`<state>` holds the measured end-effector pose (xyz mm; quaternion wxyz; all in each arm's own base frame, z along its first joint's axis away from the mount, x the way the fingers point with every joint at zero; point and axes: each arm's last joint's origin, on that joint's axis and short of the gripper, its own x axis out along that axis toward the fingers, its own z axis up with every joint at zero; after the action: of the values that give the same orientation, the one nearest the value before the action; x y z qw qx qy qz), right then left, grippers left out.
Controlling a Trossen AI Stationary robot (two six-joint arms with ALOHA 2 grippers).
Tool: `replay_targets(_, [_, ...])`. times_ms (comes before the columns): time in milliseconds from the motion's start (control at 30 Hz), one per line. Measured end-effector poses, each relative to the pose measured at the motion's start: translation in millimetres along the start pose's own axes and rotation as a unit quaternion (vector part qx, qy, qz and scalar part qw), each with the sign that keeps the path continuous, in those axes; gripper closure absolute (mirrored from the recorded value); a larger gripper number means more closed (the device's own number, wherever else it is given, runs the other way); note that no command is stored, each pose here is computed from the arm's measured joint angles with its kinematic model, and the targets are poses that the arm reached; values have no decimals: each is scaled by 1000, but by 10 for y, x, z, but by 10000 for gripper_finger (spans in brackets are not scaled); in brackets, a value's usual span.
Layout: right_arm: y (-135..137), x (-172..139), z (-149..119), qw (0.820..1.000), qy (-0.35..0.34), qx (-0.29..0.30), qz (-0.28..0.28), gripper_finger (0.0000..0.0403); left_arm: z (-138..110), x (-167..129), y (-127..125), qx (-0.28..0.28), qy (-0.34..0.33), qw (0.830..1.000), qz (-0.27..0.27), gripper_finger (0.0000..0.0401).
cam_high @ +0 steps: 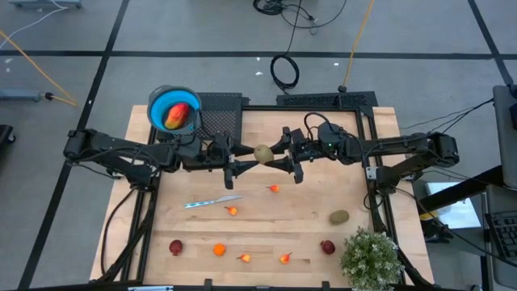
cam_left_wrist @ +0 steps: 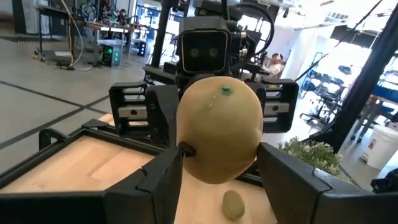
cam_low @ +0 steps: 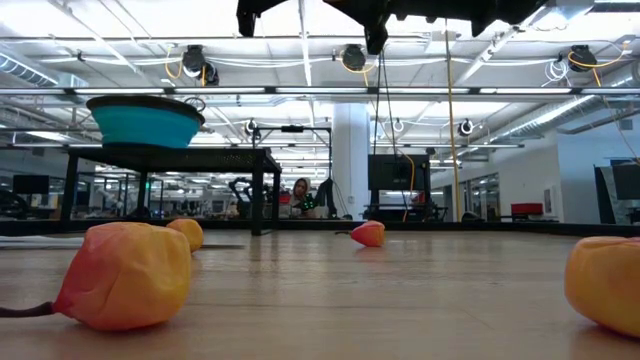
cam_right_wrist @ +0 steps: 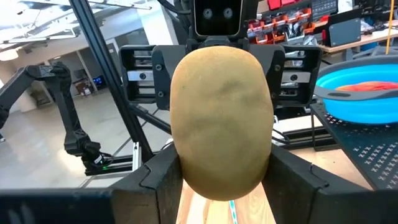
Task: Pick & Place Fruit
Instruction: Put the kiwi into the blue strainer bowl on the shelf
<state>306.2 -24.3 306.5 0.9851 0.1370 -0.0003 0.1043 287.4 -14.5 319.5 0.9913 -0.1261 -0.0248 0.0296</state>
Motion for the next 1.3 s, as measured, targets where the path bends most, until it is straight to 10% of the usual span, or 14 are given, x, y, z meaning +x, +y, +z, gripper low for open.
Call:
replay_targets(767, [-25,8,-22,999,0,20,-31,227,-43,80,-2,-8,-18,1000,0,102])
replay_targets(1300, [29,23,-32,999,-3,38,-34,227,-37,95,3,0,-31,999,11,163])
